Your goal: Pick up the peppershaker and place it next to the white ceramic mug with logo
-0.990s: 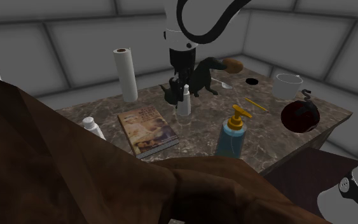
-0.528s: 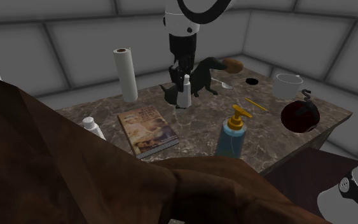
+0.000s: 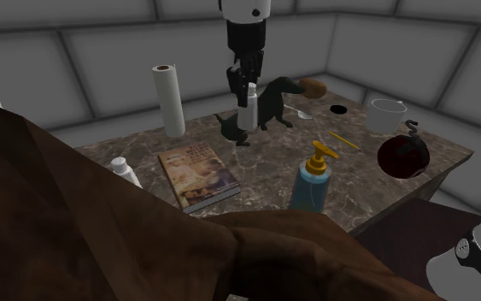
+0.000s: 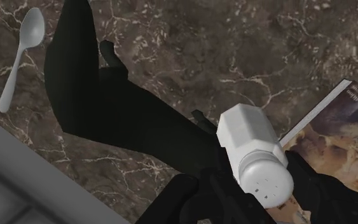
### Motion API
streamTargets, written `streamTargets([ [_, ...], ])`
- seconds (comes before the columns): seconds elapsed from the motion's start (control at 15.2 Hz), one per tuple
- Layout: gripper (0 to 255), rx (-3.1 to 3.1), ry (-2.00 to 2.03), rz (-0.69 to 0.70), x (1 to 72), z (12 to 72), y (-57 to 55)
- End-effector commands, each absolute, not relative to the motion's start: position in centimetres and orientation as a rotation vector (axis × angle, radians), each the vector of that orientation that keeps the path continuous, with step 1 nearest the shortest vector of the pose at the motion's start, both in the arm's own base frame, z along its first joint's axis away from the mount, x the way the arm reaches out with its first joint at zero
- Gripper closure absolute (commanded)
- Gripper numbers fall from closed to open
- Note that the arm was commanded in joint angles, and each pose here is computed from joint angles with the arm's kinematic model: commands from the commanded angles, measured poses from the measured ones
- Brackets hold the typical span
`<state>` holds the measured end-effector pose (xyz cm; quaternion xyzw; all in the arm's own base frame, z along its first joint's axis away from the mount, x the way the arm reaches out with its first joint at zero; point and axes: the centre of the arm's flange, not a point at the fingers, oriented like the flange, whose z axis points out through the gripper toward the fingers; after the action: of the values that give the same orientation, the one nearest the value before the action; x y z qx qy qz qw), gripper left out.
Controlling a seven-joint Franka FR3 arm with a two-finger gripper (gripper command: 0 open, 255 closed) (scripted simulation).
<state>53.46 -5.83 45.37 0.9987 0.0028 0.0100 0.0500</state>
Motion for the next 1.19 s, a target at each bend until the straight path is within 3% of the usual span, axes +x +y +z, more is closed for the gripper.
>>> streamTargets([
  [0.0, 255, 3.041, 0.009, 0.030, 53.5, 46.5, -5.8],
  [0.86, 255, 3.041, 0.009, 0.030, 53.5, 52.9, -5.8],
  [1.12, 255, 3.041, 0.009, 0.030, 49.2, 53.0, -8.8],
])
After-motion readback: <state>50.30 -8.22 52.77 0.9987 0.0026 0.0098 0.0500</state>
